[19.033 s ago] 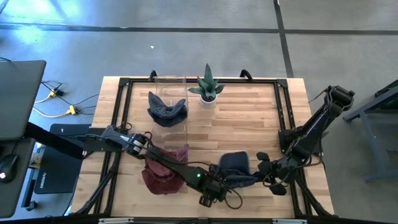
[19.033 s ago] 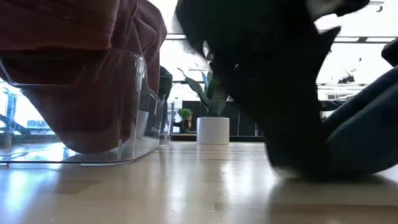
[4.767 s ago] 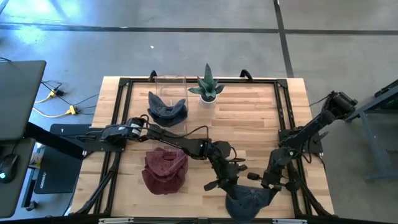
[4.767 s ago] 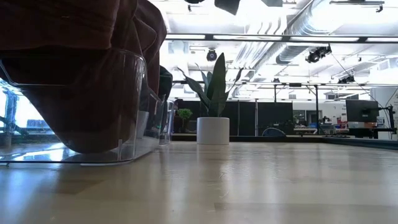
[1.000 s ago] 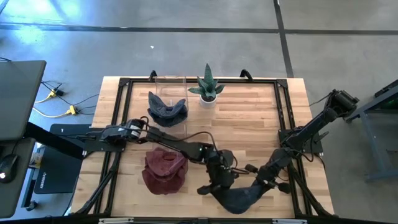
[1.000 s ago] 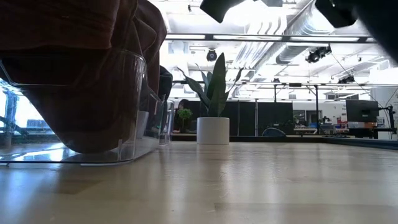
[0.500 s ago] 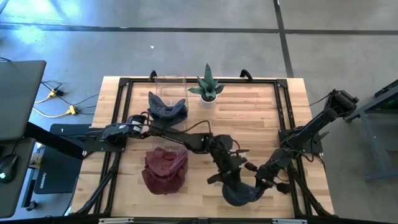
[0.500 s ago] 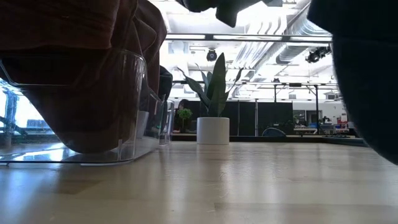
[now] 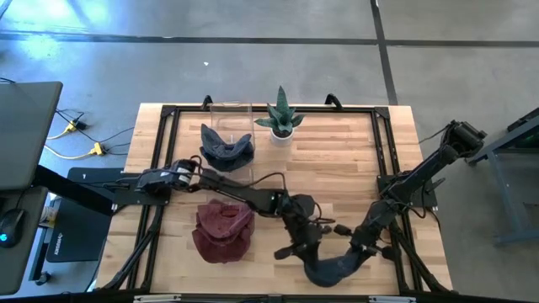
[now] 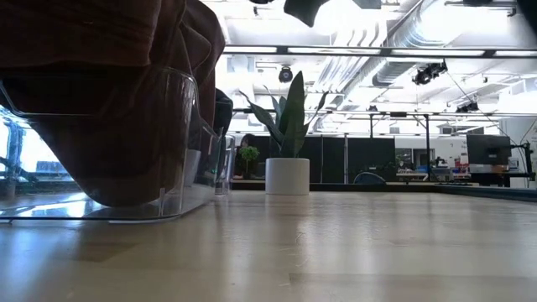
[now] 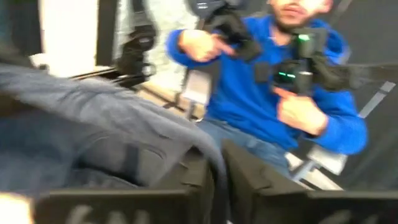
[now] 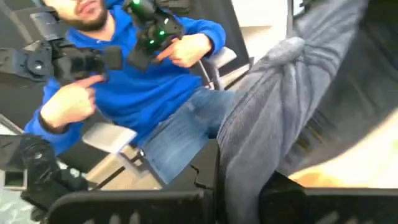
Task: Pick & Place hat
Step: Put the blue cap into the top transparent bin
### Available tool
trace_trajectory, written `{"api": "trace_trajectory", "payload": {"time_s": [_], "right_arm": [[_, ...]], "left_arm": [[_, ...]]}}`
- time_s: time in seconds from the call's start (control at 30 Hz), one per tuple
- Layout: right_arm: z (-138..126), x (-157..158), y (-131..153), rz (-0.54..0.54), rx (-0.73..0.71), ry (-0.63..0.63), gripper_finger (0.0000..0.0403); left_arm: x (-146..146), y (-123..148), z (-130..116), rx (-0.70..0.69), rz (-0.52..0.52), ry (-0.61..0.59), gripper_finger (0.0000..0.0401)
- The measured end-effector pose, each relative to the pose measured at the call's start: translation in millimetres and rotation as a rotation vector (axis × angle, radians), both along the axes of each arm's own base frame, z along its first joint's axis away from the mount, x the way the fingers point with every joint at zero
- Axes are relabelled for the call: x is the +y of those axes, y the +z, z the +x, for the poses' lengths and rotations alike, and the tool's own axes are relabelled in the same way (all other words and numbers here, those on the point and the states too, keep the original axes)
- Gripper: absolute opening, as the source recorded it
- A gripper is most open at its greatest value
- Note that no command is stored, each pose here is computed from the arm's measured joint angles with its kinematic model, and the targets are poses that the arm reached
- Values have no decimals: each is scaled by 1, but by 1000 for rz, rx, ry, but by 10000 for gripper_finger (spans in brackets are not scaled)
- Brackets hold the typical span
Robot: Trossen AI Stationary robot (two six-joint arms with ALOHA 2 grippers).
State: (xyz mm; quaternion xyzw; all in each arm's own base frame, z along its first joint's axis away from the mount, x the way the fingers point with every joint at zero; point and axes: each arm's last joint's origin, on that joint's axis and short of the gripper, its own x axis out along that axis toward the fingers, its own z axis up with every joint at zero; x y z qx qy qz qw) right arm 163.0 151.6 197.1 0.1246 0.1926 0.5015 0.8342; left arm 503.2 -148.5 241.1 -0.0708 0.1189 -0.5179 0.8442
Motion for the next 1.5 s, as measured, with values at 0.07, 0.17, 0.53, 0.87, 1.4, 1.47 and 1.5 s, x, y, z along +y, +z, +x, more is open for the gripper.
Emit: {"api": "trace_trajectory", "payload": {"time_s": [0.07,0.17,0.53,0.87,1.4,1.47,1.5], "right_arm": [[-1,1,0,7,9,13,17],[-3,3,2,15,-9,36,25],[-16,15,5,75,29,229,137],[-13,13,2,25,11,89,62],[-10,10,0,8,8,63,6],[-10,10,0,5,4,64,4],[-10,10,0,5,4,64,5]], "left_arm": [[-3,1,-2,-20,-4,-47,14],[-3,1,-2,-18,-7,-64,14],[-3,1,-3,-13,-16,-101,4],[-3,1,-2,-15,-10,-69,3],[26,0,6,127,-71,29,65],[28,1,7,118,-73,35,93],[27,2,7,108,-72,38,107]]}}
